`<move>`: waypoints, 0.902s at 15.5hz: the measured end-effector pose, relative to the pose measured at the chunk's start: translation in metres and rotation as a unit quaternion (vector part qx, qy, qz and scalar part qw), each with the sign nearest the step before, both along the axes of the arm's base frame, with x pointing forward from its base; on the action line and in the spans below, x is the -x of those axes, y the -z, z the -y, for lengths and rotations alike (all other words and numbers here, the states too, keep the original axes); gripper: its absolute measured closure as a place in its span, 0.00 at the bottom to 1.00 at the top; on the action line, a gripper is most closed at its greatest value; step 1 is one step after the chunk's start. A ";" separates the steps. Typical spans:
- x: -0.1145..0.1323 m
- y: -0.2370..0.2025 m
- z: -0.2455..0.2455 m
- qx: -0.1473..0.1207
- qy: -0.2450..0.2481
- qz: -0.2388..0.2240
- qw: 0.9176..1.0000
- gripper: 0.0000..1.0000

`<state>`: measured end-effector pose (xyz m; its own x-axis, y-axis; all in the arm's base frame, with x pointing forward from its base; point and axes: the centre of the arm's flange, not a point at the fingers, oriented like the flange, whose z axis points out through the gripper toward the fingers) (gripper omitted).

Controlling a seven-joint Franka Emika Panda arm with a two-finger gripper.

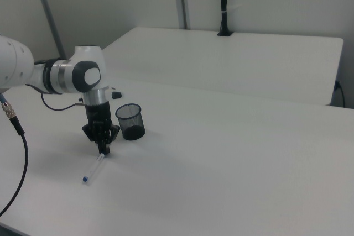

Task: Insert the marker
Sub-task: 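Lift the marker and carry it above the black mesh cup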

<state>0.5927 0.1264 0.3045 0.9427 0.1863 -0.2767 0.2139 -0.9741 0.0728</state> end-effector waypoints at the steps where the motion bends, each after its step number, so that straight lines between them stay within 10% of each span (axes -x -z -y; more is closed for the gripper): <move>1: -0.003 -0.007 0.002 0.000 -0.002 -0.005 1.000 0.83; 6: -0.027 -0.097 0.024 -0.043 0.004 -0.017 0.999 0.83; 14: -0.048 -0.225 0.063 -0.081 0.054 0.181 0.979 0.83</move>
